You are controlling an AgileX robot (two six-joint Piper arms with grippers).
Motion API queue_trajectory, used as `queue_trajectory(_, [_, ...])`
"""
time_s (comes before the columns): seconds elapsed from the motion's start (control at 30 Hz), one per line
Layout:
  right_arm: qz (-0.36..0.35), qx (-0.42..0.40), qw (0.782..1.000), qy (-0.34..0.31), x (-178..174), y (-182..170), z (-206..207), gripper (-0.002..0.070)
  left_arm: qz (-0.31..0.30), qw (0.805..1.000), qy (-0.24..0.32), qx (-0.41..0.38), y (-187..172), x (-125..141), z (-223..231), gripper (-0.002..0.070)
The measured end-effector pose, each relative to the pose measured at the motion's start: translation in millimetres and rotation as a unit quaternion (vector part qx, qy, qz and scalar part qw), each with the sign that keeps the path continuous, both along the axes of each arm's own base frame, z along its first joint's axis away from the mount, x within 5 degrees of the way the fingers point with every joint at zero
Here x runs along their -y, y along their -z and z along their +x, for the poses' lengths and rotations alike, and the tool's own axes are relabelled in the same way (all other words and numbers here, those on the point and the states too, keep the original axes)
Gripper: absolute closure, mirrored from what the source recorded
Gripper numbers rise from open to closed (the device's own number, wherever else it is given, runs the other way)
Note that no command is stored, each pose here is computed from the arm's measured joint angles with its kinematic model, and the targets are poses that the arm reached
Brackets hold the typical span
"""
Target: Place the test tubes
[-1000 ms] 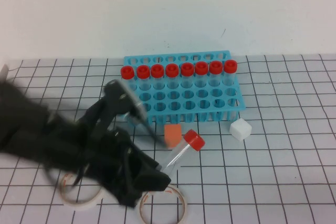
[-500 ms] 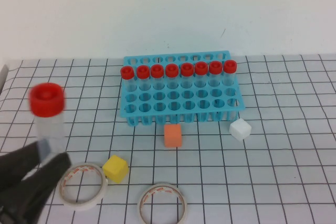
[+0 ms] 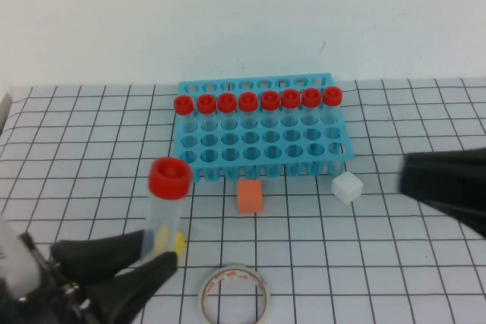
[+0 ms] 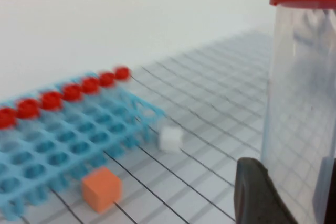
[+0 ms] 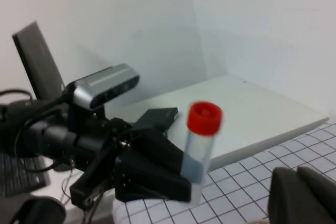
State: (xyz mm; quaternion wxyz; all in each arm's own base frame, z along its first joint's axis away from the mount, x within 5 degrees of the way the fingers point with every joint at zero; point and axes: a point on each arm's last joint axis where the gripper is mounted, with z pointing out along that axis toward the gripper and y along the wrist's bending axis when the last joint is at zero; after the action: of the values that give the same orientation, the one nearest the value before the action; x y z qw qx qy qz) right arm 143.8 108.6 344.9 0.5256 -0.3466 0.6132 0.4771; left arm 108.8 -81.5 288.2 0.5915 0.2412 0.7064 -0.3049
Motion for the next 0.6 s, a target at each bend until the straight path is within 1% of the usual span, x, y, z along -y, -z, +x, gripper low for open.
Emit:
queue_trajectory(0.07, [-0.019,0.014,1.000,-0.007,-15.8,-1.1,5.8,0.0678,0.009,1.000,0.011,-0.012,3.4,3.7,5.7,0.0461])
queue_trajectory(0.2, [-0.069,0.032,0.997,0.006,-46.2,6.3,20.7,0.0677,0.016,0.999,0.013,-0.029,2.4,8.8,19.0,0.0461])
queue_trajectory(0.23, [-0.094,0.037,0.995,0.011,-61.3,11.9,28.5,0.0671,0.020,0.999,0.014,-0.031,0.0,11.0,25.1,0.0461])
queue_trajectory(0.3, [-0.107,0.041,0.993,0.007,-72.5,15.0,35.4,0.0635,0.023,0.999,0.015,-0.027,-4.2,12.7,30.0,0.0461])
queue_trajectory(0.37, [-0.110,0.036,0.993,0.001,-80.7,16.3,43.2,0.0570,0.025,0.999,0.013,-0.021,-8.9,13.9,34.3,0.0461])
queue_trajectory(0.43, [-0.107,0.031,0.994,-0.009,-87.9,15.7,51.3,0.0471,0.026,0.999,0.009,-0.020,-11.3,14.3,37.4,0.0461])
queue_trajectory(0.53, [-0.094,0.002,0.995,-0.020,-99.3,13.2,65.1,0.0283,0.028,0.999,-0.001,-0.018,-12.7,13.2,39.6,0.0461])
queue_trajectory(0.6, [-0.085,-0.021,0.996,-0.021,-106.2,13.0,74.6,0.0206,0.032,0.999,-0.011,-0.019,-12.0,12.0,41.1,0.0462])
